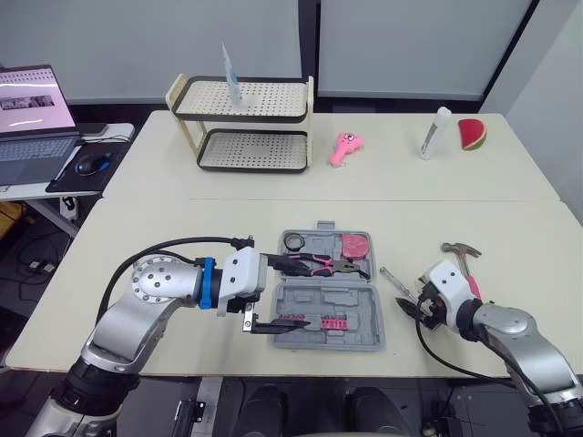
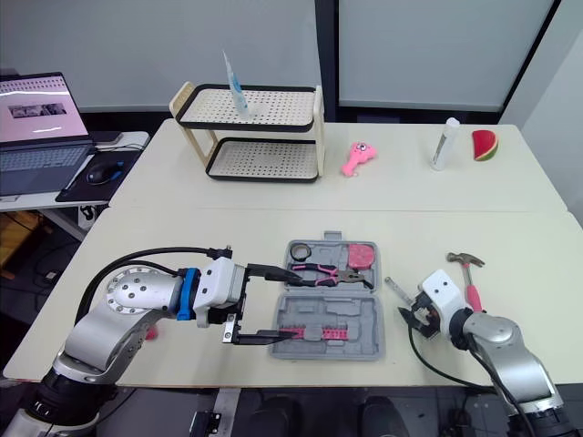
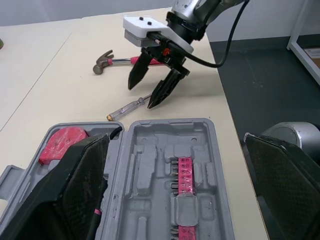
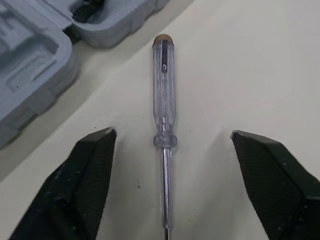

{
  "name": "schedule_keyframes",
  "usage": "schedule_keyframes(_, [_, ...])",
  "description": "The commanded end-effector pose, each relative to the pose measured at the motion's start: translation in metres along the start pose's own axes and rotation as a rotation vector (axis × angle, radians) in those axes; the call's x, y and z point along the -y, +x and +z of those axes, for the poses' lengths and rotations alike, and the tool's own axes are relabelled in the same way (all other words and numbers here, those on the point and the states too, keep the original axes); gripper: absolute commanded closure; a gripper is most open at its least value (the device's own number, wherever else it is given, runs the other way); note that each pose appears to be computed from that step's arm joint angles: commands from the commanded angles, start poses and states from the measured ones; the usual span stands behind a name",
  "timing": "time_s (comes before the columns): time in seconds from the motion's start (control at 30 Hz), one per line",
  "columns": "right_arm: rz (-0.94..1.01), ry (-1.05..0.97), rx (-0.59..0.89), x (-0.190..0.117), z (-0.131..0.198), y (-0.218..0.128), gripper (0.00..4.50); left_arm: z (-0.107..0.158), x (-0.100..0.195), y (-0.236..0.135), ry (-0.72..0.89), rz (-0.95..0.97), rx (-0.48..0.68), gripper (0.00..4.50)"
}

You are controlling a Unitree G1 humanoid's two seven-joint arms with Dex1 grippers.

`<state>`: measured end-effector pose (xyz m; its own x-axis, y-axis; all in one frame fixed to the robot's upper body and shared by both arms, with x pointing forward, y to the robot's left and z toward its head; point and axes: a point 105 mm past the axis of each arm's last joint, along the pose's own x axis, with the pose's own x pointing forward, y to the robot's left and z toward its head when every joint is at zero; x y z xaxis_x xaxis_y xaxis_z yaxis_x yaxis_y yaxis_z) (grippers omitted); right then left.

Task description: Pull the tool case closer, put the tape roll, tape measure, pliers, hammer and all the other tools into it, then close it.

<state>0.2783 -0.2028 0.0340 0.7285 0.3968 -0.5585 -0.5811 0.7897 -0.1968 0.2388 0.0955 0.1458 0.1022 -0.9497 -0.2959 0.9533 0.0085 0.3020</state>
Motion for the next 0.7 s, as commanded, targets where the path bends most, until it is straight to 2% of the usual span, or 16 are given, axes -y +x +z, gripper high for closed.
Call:
schedule_keyframes(0.03, [-0.009,-0.022,0.041,0.0,0.009,0.002,1.98,0.007,-0.001,0.0,0.02,0.0,0.021,0.0])
schedule_keyframes(0.33, [-0.01,-0.027,0.044,-0.002,0.006,0.008,3.43,0.006,-0.001,-0.001,0.018,0.006,0.018,0.0])
schedule_keyframes(0.47, [-0.015,-0.034,0.045,-0.002,0.005,0.007,3.88,0.004,-0.001,-0.004,0.016,0.012,0.012,0.0])
schedule_keyframes(0.57, [-0.022,-0.034,0.049,-0.002,0.006,0.006,4.12,0.004,-0.001,-0.007,0.007,0.015,0.008,0.0])
schedule_keyframes(0.7, [-0.036,-0.031,0.06,0.002,0.009,0.001,4.14,0.003,-0.004,-0.015,-0.018,0.038,0.0,0.0])
